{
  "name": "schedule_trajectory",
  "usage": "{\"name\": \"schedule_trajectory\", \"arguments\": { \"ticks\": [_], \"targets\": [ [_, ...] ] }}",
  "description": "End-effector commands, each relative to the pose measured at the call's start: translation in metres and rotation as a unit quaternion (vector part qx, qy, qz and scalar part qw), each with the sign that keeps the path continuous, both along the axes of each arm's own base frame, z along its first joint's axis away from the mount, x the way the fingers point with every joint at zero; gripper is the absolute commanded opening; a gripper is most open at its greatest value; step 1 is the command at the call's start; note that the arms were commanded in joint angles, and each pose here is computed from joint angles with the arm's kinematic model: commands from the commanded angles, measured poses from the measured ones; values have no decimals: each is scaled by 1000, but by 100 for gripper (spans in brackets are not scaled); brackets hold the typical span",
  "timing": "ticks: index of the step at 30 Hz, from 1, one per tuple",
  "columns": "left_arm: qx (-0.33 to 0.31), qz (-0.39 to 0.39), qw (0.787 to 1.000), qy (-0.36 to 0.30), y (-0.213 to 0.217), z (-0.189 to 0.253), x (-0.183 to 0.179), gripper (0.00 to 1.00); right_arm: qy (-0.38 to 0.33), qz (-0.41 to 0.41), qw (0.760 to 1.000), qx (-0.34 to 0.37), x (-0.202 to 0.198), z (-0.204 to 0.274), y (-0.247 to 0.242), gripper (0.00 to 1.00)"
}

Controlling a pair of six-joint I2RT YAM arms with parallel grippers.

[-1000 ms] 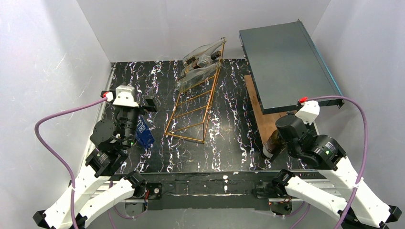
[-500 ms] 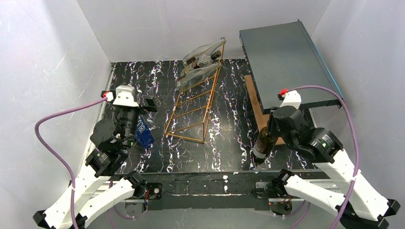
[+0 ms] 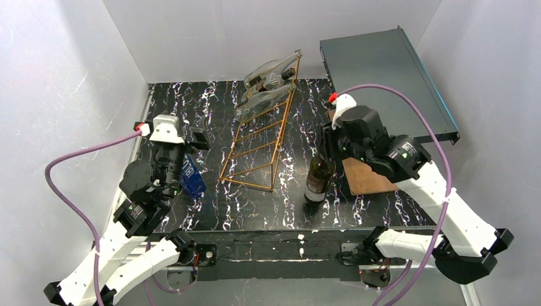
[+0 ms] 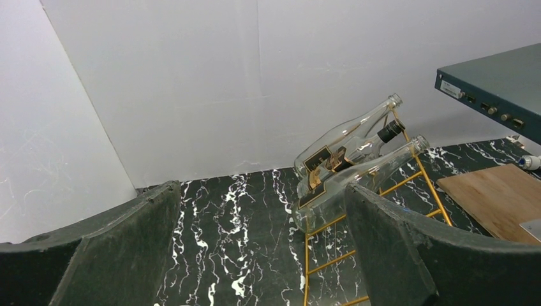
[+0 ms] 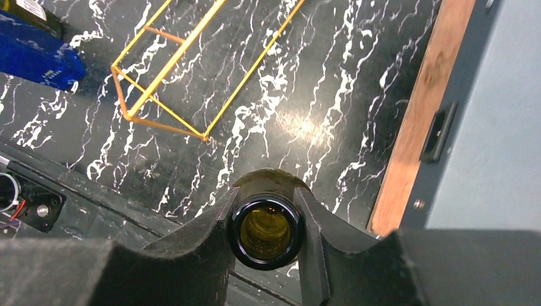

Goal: Put the wine bottle on the wine rack

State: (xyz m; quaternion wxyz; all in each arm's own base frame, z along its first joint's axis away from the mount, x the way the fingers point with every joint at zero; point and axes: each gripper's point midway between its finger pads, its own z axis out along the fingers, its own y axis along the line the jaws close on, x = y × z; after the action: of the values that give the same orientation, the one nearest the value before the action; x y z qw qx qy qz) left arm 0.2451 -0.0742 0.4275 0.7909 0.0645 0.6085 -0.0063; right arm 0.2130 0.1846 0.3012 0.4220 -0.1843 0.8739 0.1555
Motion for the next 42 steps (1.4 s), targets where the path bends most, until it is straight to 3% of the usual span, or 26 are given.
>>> {"name": "schedule_trajectory", "arguments": {
  "ticks": [1, 9, 18, 29, 42],
  "targets": [
    [-10, -19, 1000, 1, -11, 1, 3, 99, -92, 18, 995, 34, 13, 71, 5, 1],
    [3, -11, 1000, 9, -13, -6, 7, 99, -173, -52, 983, 41, 47, 125, -3, 1],
    [1, -11, 1000, 6, -11, -4, 5, 99, -201, -69, 977, 24, 91, 154, 24, 1],
    [4, -14, 1000, 7, -13, -6, 6, 99, -256, -79, 960, 84, 118, 214, 51, 1],
    [0, -17, 1000, 2, -11, -3, 3, 99, -342, -76, 905, 239, 125, 291, 75, 1]
  ]
}}
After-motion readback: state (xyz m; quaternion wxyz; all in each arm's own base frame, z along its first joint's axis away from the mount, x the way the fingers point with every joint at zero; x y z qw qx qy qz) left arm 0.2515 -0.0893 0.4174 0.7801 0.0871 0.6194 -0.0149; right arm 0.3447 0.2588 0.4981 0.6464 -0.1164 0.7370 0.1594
